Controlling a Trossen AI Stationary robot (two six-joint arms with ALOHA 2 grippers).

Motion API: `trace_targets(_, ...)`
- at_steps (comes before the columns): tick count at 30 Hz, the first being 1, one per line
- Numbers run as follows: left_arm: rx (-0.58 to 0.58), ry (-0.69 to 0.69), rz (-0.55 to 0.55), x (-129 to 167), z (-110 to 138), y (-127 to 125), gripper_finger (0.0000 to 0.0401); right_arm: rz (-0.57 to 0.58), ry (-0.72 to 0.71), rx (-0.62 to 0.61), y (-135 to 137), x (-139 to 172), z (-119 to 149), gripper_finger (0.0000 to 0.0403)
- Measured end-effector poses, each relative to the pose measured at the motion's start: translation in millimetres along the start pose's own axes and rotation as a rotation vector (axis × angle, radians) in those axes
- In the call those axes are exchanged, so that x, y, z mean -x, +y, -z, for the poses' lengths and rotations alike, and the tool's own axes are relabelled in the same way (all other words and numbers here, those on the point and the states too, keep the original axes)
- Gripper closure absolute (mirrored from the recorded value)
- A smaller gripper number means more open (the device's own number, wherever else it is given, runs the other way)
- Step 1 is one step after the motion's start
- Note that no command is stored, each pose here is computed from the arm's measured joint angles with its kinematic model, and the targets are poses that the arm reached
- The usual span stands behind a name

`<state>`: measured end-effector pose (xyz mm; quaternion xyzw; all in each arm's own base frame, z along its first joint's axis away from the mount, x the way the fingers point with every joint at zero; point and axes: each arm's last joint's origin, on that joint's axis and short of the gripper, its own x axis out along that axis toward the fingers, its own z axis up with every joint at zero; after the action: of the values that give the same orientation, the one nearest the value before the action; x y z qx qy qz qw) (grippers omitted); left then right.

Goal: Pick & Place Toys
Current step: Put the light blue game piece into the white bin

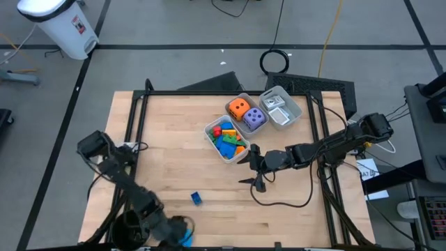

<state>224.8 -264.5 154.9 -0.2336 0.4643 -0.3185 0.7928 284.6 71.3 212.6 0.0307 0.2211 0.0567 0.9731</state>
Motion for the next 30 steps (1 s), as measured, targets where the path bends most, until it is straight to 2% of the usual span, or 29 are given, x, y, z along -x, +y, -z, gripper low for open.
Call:
trace_targets(5,-0.088,-0.038,-0.100,-6.0,16.6,-7.7,0.0370,0.000,-0.002,-0.013,0.0,0.0,-0.2,0.0074)
trace_targets(9,-0.105,-0.146,-0.199,-4.5,10.5,-3.2,0.0396,0.000,-0.003,-0.027,0.0,0.0,-0.2,0.0074)
trace_targets(13,-0.067,-0.204,-0.336,-0.5,1.5,12.6,0.0379,-0.001,-0.003,-0.027,0.1,0.0,-0.2,0.0074)
trace_targets(17,0.078,-0.209,-0.504,7.2,-4.4,37.0,0.0364,-0.001,-0.002,-0.027,0.3,0.0,-0.2,0.0074)
trace_targets(20,0.098,-0.121,-0.462,14.6,-10.0,43.4,0.0373,-0.001,-0.002,-0.027,0.3,0.0,-0.2,0.0074)
trace_targets(24,0.020,-0.163,-0.286,26.0,-19.4,17.7,0.0395,-0.001,-0.002,-0.027,0.2,0.0,-0.1,0.0074)
trace_targets(27,-0.095,-0.135,-0.142,21.9,-11.8,-3.4,0.0396,-0.001,-0.002,-0.027,0.2,0.0,-0.1,0.0074)
trace_targets(28,-0.131,-0.116,-0.114,17.7,-5.9,-8.7,0.0397,-0.001,-0.002,-0.027,0.2,0.0,-0.1,0.0074)
trace_targets(30,-0.134,-0.075,-0.093,7.8,5.6,-11.9,0.0396,-0.001,-0.002,-0.026,0.2,0.0,-0.1,0.0074)
